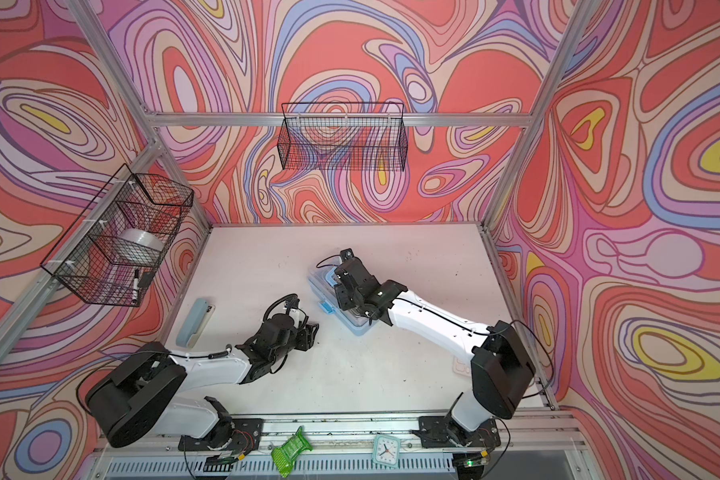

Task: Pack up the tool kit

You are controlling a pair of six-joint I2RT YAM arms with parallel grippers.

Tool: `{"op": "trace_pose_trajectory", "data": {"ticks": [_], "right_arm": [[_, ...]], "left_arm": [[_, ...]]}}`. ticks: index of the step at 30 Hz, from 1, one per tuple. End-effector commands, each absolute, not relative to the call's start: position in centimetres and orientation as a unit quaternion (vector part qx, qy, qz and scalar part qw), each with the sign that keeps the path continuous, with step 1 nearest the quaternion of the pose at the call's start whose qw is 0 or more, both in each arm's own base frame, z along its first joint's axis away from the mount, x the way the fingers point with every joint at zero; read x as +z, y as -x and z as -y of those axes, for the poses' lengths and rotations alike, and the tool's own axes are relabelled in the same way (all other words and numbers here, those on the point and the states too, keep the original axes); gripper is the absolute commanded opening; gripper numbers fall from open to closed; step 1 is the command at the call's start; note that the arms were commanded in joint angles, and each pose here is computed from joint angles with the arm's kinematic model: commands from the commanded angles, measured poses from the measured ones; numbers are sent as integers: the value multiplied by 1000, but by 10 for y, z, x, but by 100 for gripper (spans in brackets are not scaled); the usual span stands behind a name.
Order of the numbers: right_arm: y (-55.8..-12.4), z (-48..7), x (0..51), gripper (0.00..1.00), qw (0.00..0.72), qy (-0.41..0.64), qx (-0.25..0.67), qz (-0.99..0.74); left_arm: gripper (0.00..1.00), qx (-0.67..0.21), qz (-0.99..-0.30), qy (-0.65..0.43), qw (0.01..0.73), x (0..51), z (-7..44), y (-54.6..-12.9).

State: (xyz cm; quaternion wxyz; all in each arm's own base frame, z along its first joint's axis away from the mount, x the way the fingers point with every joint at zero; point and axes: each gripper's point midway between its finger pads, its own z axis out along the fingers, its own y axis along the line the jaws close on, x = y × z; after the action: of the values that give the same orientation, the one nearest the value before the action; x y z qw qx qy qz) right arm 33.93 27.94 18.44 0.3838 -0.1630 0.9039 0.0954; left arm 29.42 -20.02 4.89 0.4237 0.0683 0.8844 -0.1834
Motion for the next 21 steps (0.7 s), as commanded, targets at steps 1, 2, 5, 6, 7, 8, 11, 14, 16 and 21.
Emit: {"op": "trace_pose_trajectory", "data": {"ticks": [1, 2, 5, 6, 7, 8, 11, 14, 16, 21], "right_arm": [[-336, -270, 185, 66, 386, 159, 89, -904], [-336, -268, 185, 66, 386, 156, 89, -905], [-336, -263, 184, 66, 386, 151, 89, -906], [-336, -262, 183, 66, 386, 150, 88, -906], [-336, -261, 183, 66, 386, 149, 88, -906], [-336, -261, 182, 66, 385, 149, 87, -907], [-336, -260, 181, 66, 384, 148, 89, -907], [-336, -260, 179, 66, 383, 147, 89, -908], [-337, -260, 178, 66, 383, 147, 88, -908], [-336, -255, 178, 66, 383, 143, 84, -909]], "left_arm": [[62, -213, -856, -65, 467, 79, 217, -318], [62, -215, -855, -64, 468, 81, 219, -321], [62, -217, -851, -63, 474, 87, 223, -330], [62, -217, -850, -61, 476, 89, 223, -332], [62, -216, -848, -59, 480, 92, 223, -335], [62, -215, -846, -58, 485, 96, 223, -337], [62, -212, -843, -59, 490, 102, 221, -338], [62, -223, -834, -65, 501, 119, 230, -346], [62, -224, -836, -69, 496, 116, 233, -348], [62, -232, -837, -70, 491, 112, 238, -350]]}}
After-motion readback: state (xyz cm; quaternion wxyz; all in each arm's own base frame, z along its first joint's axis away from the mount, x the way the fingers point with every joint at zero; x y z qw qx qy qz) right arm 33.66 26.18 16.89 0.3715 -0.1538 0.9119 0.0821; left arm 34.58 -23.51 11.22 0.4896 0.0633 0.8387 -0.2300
